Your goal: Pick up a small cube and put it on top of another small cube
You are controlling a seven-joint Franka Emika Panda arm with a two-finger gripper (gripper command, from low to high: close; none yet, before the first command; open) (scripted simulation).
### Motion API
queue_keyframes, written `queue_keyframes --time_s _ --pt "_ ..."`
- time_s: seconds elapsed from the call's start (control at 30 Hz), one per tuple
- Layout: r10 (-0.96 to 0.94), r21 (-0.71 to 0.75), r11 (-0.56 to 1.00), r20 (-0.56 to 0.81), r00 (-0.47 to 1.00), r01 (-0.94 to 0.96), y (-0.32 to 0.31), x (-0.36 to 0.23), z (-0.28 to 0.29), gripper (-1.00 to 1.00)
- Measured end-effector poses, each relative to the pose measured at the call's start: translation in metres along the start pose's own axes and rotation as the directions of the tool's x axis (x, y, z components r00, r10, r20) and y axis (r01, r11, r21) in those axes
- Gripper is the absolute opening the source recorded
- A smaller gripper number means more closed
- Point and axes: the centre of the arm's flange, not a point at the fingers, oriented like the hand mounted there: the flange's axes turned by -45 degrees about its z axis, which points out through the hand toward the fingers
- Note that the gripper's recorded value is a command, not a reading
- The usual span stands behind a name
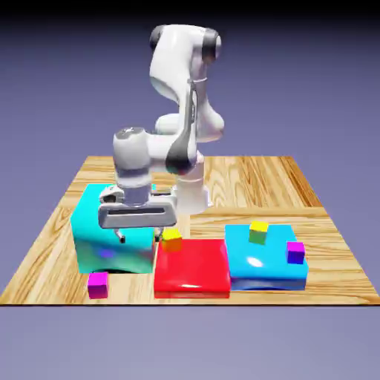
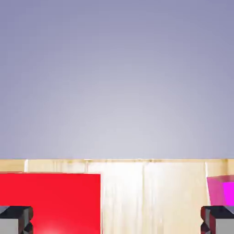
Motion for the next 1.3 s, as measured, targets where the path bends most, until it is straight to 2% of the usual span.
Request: queue_keyframes --time_s 0.43,0.63,0.7,0.73,0.8,0.87,0.9,1.1,1.3 --pt "-0.046 -0.031 0.998 0.324 0.945 0.059 0.088 0.022 0.076 0.0" --pt "-0.079 -0.043 0.993 0.41 0.908 0.106 0.106 0.031 0.089 0.0" --pt "-0.08 -0.043 0.993 0.41 0.909 0.107 0.109 0.017 0.136 0.0" --pt "-0.079 -0.043 0.993 0.41 0.908 0.106 0.111 0.01 0.155 -1.0" --pt "-0.079 -0.043 0.994 0.41 0.909 0.105 0.111 0.01 0.155 -1.0" --pt "-0.08 -0.042 0.993 0.409 0.909 0.106 0.107 0.026 0.109 -1.0" --pt "-0.09 -0.036 0.993 0.411 0.907 0.115 0.103 0.031 0.09 -1.0" --pt "-0.449 0.127 0.89 0.402 0.798 0.437 -0.004 0.025 0.094 -1.0" --pt "-0.776 0.226 0.618 0.328 0.539 0.753 -0.123 0.008 0.077 -1.0"
